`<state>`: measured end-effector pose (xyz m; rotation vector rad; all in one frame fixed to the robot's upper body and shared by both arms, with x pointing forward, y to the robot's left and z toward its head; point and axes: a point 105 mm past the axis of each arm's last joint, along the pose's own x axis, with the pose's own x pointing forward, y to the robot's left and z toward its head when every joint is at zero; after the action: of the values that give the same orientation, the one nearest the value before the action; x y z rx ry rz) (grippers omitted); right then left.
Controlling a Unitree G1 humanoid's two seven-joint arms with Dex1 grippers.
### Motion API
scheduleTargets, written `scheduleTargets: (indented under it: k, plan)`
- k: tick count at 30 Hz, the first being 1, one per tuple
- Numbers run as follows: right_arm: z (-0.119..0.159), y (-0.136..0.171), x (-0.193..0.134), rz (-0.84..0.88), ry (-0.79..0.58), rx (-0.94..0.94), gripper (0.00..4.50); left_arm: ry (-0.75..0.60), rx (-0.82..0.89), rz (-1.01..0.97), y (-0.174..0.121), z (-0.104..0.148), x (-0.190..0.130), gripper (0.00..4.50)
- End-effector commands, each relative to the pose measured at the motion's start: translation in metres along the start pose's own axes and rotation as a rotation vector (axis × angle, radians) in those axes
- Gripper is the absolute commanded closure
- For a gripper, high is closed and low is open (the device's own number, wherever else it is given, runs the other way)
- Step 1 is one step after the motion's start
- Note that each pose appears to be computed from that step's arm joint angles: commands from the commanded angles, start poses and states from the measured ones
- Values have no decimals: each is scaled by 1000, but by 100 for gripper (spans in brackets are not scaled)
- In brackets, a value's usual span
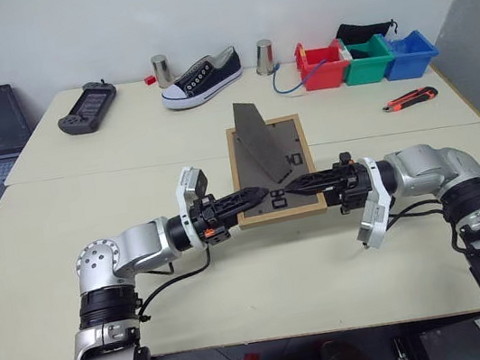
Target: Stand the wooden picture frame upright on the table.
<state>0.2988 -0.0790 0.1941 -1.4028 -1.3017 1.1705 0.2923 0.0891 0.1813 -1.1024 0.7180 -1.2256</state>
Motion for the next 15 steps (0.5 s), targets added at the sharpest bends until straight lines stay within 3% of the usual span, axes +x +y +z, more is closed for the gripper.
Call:
scheduleTargets:
  k: [1, 8, 11, 15]
  plan:
    - [-3, -16, -4, -40, -2, -57, 260, 30, 56, -31, -13, -6, 3, 319]
    - [-3, -15, -5, -45, -6, -69, 260, 28, 74, -24, -13, -10, 5, 319]
    - [-3, -15, -6, -50, -8, -73, 300, 21, 75, -22, -13, -9, 5, 319]
    - [-3, -14, -8, -54, -4, -66, 304, 12, 75, -14, -13, -6, 5, 319]
